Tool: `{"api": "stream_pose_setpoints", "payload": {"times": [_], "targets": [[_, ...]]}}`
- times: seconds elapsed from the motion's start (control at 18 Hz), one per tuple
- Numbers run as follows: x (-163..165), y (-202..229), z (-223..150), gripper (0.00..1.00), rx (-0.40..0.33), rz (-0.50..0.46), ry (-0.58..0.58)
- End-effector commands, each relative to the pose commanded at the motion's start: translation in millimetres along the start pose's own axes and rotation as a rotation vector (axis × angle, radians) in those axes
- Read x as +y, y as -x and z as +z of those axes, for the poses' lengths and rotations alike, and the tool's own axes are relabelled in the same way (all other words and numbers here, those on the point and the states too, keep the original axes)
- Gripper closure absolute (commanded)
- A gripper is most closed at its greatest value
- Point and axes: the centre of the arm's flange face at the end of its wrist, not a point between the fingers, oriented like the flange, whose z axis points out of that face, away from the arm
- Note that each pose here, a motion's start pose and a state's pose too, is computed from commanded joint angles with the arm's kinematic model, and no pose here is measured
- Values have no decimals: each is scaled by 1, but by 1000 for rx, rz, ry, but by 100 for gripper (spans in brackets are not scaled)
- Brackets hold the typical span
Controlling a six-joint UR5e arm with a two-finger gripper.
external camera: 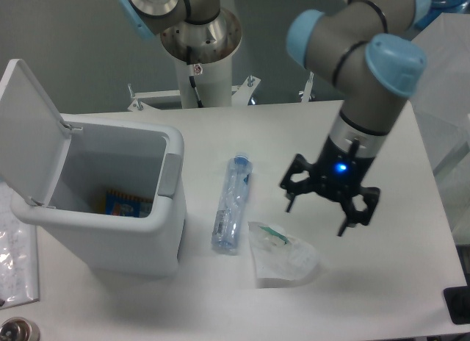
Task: Open the trash can
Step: 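Withdraw the gripper away from the opened trash can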
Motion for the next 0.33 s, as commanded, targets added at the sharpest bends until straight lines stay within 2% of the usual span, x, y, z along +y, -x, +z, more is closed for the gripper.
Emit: {"api": "stream_pose_setpoints", "payload": {"times": [0.33], "targets": [[20, 15, 25, 0, -16, 74, 169]]}}
